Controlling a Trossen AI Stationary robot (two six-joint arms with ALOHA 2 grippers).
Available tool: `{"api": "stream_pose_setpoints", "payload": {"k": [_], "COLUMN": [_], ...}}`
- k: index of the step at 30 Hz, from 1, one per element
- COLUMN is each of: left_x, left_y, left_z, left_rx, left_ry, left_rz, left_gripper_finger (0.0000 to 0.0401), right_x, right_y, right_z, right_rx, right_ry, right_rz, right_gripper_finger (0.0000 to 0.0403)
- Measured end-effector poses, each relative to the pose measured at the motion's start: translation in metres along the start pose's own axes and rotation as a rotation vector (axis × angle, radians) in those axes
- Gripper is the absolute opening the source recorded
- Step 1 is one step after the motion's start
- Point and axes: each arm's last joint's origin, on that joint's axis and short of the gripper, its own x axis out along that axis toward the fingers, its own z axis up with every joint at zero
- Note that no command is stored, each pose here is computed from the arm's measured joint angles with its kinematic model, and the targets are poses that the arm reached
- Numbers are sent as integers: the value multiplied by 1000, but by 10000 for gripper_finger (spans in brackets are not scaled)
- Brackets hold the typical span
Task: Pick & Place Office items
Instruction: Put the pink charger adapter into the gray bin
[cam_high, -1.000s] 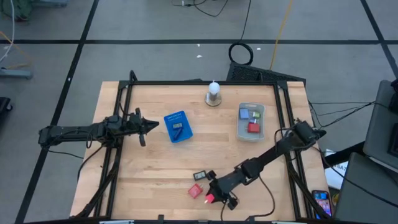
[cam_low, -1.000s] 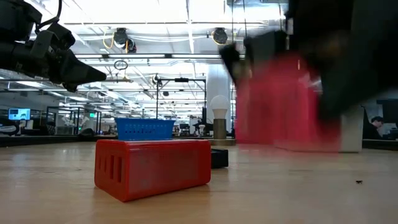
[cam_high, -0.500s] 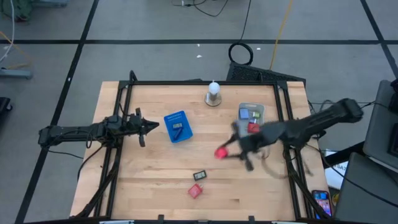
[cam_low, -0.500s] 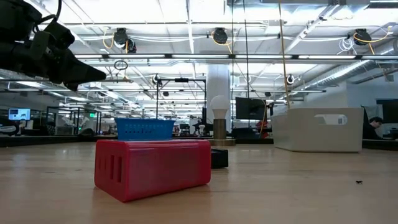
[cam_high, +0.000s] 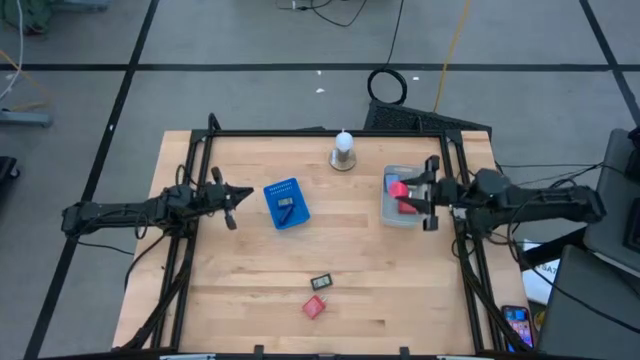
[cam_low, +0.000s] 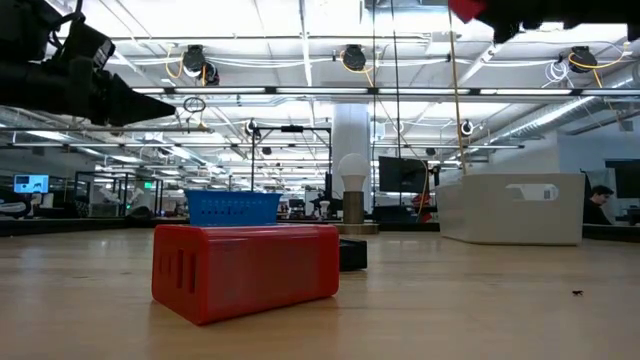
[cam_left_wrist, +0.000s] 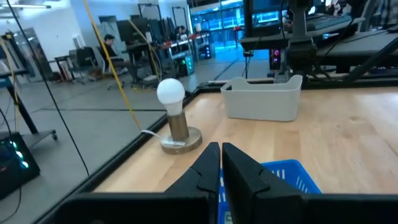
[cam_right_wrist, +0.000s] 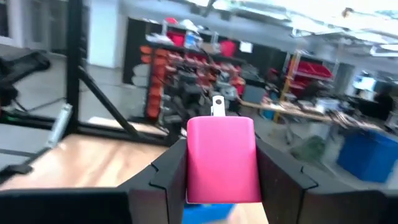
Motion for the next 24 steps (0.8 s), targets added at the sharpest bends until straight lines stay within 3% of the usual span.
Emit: {"api": "stream_pose_setpoints", "payload": {"k": [7,18,21,24], "left_x": [0,0,0,0], "left_y": [0,0,0,0], "left_z": [-1,-2,-2,-2], "left_rx": [9,40,45,40], "left_ry": [12,19,18,19], "left_rz": [-2,-5,-6,-7], "left_gripper_finger": [21,21,21,21], "right_x": [-5,-23,-27,-26], "right_y": [-1,9,8,8], "right_z": [-25,-93,-84,-88], "right_rx": [-41,-35,-9,-11], "right_ry": [27,-58,-168,-126], "right_rz": [-71,-138,-162,-152], "right_gripper_finger": [143,143,143,143]}}
